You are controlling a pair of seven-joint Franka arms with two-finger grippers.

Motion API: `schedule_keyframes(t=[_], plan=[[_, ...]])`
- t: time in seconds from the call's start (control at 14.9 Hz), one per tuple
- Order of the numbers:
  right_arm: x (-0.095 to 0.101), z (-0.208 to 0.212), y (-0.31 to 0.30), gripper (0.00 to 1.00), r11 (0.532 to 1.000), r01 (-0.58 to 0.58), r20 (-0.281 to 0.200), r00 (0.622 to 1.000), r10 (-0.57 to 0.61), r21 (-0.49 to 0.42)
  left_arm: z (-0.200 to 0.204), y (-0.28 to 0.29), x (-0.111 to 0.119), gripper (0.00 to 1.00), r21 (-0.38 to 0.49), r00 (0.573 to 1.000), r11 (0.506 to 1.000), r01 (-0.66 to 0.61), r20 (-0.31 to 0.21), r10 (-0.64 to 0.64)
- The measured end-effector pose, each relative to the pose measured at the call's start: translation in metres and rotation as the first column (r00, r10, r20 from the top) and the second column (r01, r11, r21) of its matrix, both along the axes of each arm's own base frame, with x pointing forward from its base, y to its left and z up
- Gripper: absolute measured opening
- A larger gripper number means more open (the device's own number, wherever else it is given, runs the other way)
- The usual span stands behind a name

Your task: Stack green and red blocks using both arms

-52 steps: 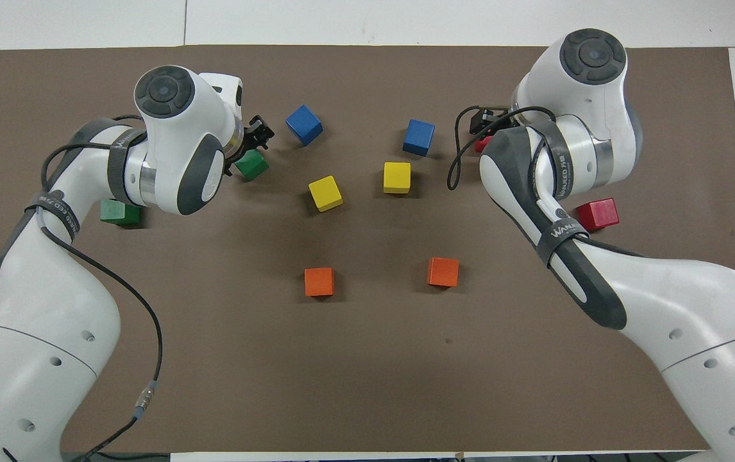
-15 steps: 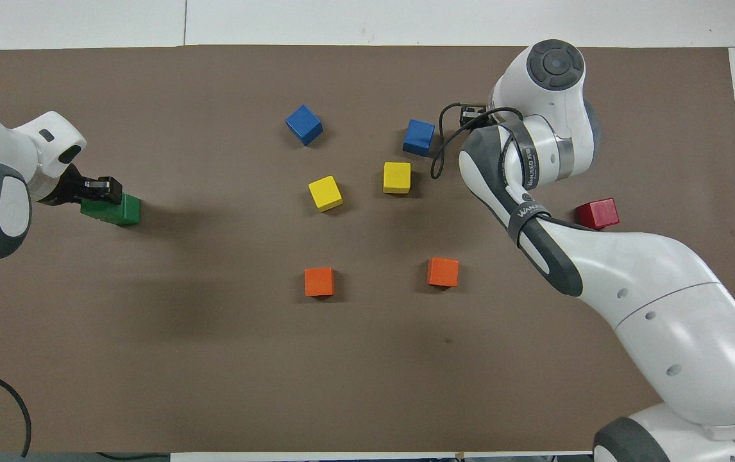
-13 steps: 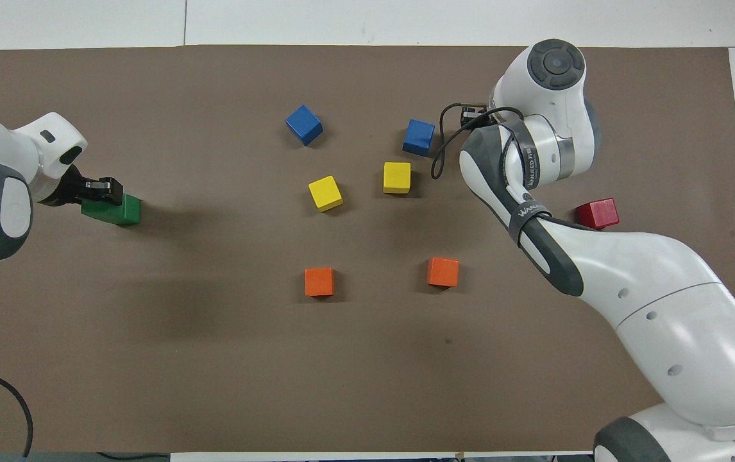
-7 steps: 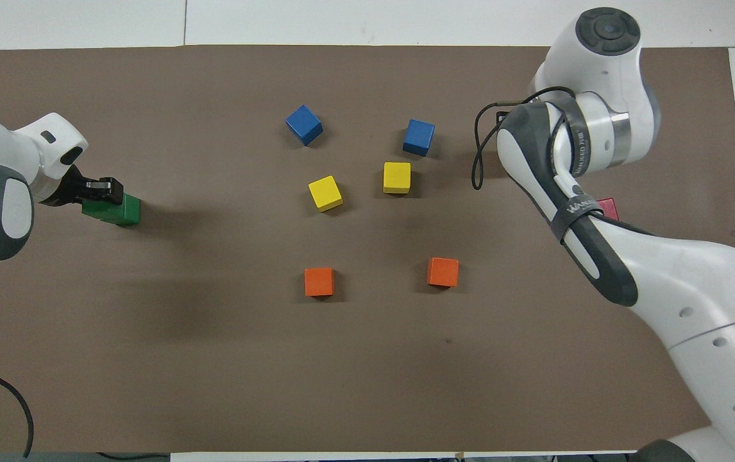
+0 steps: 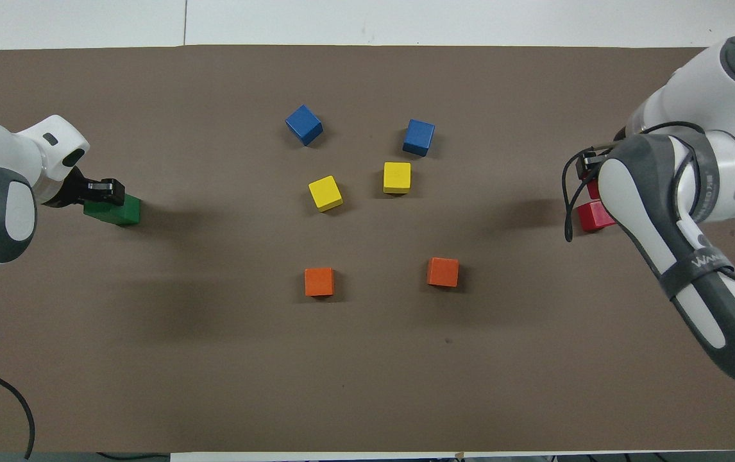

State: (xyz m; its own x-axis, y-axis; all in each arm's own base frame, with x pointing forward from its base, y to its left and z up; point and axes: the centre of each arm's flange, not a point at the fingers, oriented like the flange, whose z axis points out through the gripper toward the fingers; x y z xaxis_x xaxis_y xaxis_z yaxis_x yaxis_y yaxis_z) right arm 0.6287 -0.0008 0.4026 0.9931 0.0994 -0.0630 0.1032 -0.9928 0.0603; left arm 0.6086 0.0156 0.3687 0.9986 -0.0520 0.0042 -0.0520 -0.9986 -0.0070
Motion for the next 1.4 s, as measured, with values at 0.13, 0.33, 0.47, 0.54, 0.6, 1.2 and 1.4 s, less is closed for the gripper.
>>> schedule_keyframes(t=[0.13,0.33,0.47,0.54,0.6,1.2,1.4], plan=[[-0.022,-0.008,-0.016,0.55,0.999,-0.042,0.022,0.999,0.042,0.005,0.0,0.0,0.0,0.56,0.0,1.0,1.0,0.0,0.0,0.0],[-0.043,-0.017,-0.03,0.55,0.998,-0.061,0.035,0.998,0.061,0.007,-0.001,0.001,0.0,0.74,0.0,1.0,1.0,-0.001,-0.001,0.001],[-0.048,-0.025,-0.031,0.55,0.997,-0.077,0.068,0.995,0.076,0.006,0.0,0.001,-0.001,0.94,0.0,1.0,1.0,-0.002,-0.001,0.002],[-0.05,-0.03,-0.031,0.55,0.997,-0.079,0.079,0.994,0.079,0.006,0.001,0.001,-0.001,1.0,0.0,1.0,1.0,-0.002,-0.001,0.002],[-0.051,-0.034,-0.03,0.55,0.997,-0.08,0.085,0.993,0.08,0.006,0.003,0.001,-0.001,1.0,0.001,1.0,1.0,-0.002,0.0,0.002],[-0.053,-0.045,-0.029,0.55,0.996,-0.087,0.13,0.988,0.086,0.004,0.166,-0.002,-0.035,1.0,0.006,0.999,1.0,-0.002,-0.032,0.002],[-0.054,-0.046,-0.029,0.55,0.996,-0.087,0.133,0.987,0.086,0.004,0.199,-0.005,-0.06,1.0,0.008,0.999,1.0,0.002,-0.042,-0.001]])
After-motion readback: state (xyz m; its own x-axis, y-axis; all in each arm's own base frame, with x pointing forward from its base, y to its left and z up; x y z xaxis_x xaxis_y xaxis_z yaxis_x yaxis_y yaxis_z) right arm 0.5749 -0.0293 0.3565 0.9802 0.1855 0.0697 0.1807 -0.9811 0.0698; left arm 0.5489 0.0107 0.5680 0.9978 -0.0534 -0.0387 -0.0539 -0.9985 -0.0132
